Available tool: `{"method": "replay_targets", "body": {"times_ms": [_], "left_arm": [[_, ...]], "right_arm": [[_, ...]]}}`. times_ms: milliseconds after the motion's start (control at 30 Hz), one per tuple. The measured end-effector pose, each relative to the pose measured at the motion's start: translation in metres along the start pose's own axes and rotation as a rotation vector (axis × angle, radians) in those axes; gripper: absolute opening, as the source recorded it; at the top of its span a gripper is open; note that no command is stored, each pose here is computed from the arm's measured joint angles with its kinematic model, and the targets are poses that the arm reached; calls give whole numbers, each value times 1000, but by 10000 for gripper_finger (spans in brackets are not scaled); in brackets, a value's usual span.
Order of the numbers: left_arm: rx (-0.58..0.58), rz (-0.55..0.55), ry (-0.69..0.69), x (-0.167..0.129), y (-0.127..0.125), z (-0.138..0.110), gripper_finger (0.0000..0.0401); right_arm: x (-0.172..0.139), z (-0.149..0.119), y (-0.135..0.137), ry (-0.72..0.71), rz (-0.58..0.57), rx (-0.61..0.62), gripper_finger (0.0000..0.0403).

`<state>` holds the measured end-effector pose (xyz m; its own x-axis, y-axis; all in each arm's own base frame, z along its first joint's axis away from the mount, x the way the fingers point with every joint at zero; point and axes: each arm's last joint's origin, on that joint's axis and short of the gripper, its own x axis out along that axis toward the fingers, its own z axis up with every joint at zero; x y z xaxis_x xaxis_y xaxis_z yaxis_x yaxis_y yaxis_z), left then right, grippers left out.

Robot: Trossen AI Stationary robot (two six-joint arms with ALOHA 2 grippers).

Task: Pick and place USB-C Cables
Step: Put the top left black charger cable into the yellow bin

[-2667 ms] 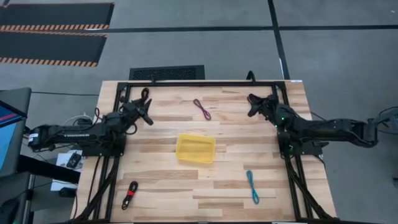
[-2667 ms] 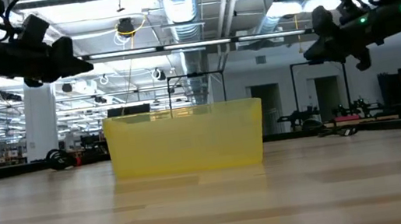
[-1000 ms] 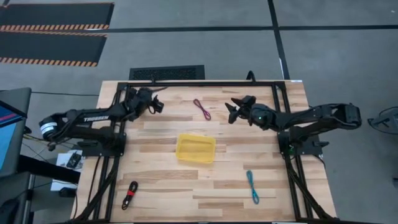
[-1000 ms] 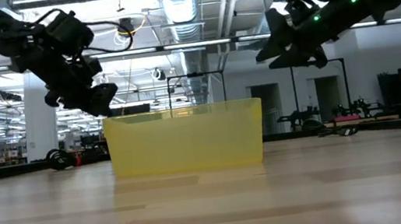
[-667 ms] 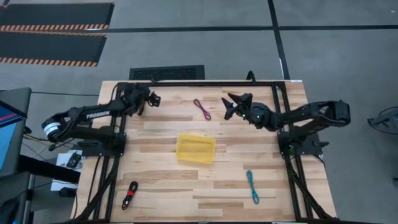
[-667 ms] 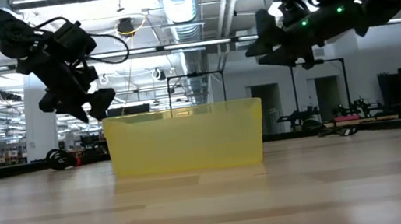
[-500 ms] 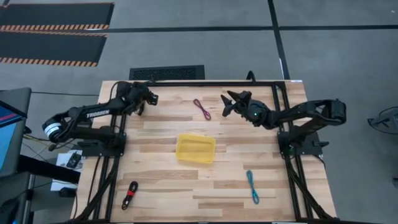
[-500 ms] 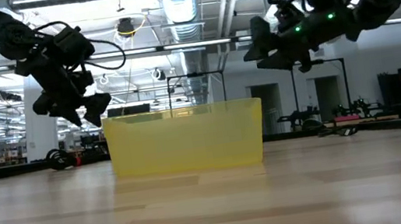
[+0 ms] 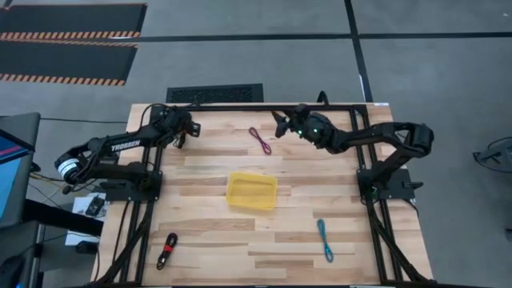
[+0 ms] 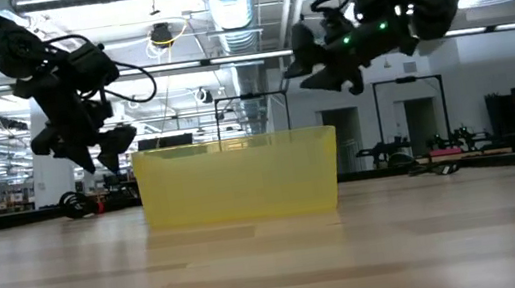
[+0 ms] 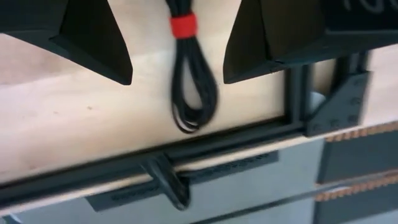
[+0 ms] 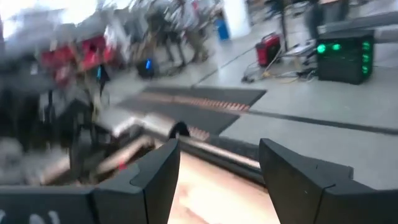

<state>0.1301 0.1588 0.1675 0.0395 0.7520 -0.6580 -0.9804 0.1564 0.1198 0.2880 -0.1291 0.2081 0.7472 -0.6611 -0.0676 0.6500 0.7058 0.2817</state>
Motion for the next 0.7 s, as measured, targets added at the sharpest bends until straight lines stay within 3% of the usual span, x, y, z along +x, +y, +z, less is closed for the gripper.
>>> {"method": "replay_targets", "body": {"times_ms": [133,267,400,700], "left_arm": [[-16,73,-45,0,2,2,232],[-50,5,-18,1,1,2,230],[-39,-15,5,2,3,2,230],[-32,-20,38,5,9,1,230]], "right_arm": [[3,-22,8,135,43,-116,245],[-5,-34,22,223,72,-37,245],[-17,-27,38,214,130,-38,245],[-52,17,61,112,246,48,245]]}}
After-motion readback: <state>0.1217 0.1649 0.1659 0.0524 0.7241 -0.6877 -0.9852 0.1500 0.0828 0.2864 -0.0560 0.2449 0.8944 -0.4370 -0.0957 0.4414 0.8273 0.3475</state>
